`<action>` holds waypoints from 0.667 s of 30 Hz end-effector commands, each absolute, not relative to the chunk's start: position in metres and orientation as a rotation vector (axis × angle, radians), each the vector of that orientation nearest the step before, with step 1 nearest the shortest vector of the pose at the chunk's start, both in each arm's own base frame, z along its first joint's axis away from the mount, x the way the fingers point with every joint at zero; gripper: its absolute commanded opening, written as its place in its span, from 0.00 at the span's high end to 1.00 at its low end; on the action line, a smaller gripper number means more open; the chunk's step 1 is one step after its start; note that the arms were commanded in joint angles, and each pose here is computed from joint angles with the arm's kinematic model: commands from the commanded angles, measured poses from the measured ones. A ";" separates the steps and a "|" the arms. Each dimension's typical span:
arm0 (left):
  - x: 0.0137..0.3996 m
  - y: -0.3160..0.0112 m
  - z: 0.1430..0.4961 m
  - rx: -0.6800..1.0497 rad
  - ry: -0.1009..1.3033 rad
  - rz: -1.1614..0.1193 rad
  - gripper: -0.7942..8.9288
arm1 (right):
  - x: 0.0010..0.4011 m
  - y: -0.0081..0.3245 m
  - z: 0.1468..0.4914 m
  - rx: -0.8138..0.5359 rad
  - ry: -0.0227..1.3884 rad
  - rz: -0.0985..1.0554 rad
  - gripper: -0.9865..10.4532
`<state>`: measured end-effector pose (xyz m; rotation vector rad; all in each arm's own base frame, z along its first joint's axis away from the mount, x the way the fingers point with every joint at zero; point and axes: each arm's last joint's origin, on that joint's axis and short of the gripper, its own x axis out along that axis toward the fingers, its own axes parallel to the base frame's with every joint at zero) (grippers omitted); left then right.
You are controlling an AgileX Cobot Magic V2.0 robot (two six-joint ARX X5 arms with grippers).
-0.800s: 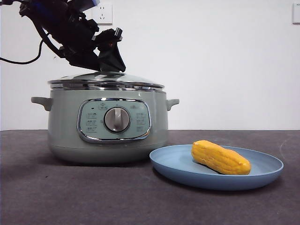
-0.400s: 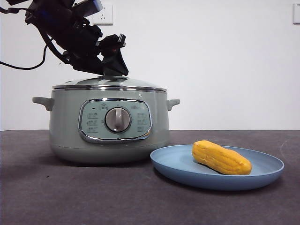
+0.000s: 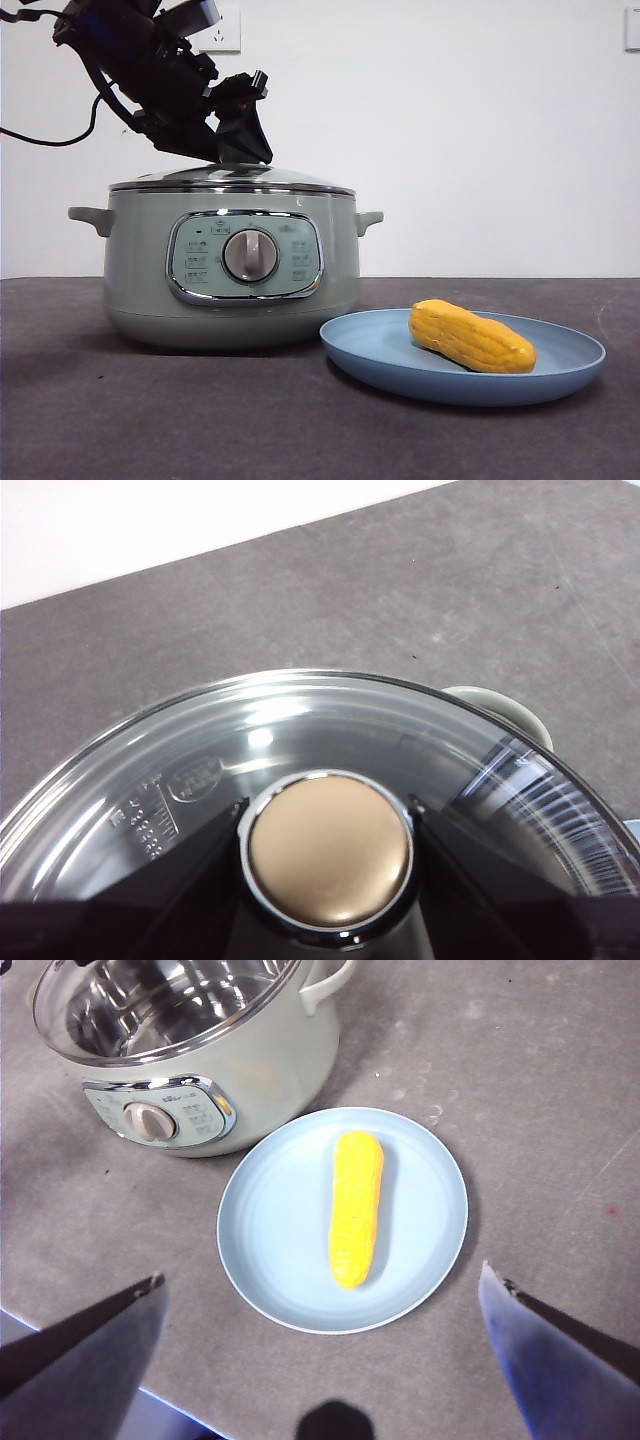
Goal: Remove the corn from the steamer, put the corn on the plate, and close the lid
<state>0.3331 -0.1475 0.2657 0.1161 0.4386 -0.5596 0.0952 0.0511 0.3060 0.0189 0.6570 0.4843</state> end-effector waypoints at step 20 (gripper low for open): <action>0.328 -0.147 0.254 0.142 0.509 -0.574 0.40 | 0.095 0.051 0.304 0.023 0.667 0.484 0.39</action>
